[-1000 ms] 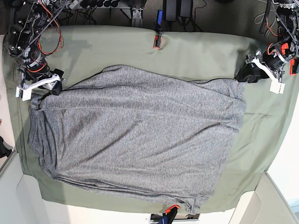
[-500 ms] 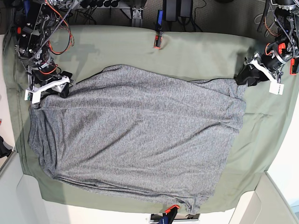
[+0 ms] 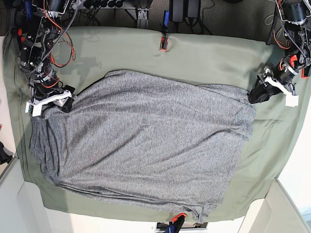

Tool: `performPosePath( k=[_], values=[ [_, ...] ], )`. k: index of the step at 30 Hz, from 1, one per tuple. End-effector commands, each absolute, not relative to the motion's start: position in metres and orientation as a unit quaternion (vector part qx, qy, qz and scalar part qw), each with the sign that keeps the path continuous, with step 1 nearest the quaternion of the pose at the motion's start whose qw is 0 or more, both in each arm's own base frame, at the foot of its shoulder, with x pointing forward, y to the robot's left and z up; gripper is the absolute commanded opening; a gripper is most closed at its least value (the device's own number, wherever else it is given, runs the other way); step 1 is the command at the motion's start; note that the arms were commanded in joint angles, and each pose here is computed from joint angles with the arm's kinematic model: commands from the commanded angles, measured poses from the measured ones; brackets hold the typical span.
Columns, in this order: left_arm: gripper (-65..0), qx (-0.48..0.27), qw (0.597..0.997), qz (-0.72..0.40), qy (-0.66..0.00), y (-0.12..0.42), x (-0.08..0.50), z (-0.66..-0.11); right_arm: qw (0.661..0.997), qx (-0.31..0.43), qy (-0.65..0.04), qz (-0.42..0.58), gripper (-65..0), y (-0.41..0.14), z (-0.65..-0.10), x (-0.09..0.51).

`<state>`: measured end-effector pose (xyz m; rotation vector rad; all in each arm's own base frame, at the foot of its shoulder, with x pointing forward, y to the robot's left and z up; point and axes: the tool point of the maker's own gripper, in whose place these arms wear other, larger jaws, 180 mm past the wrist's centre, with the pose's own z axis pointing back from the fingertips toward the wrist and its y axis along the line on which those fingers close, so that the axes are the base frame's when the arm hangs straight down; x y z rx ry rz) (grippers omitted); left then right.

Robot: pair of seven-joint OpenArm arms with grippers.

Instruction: Fold the T-shirt properly

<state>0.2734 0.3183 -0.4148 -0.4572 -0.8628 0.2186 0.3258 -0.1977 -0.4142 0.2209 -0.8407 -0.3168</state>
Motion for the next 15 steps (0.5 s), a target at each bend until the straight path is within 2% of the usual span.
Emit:
performPosePath(
  k=[1, 2, 4, 6, 15],
  values=[
    [-28.2, -0.197, 0.898, 0.108, -0.378, 0.327, 0.263, -0.426, 0.900, 0.096, -0.399, -0.149, -32.4, -0.202, -0.414, 0.326],
    [-29.0, -0.202, 0.896, 0.111, -0.379, 0.326, 0.264, -0.425, 0.900, 0.091, -0.400, -0.147, -34.4, -0.203, -0.413, 0.327],
    [-34.8, -0.218, 0.892, 0.118, -0.377, 0.323, 0.264, -0.422, 0.901, 0.081, -0.401, -0.141, -39.8, -0.206, -0.411, 0.327],
    [-40.7, -0.233, 0.888, 0.120, -0.378, 0.318, 0.266, -0.416, 0.907, 0.075, -0.392, -0.137, -41.2, -0.209, -0.410, 0.324],
    [-41.2, -0.239, 0.887, 0.102, -0.383, 0.312, 0.272, -0.406, 0.902, 0.067, -0.417, -0.095, -40.7, -0.208, -0.370, 0.307]
  ],
)
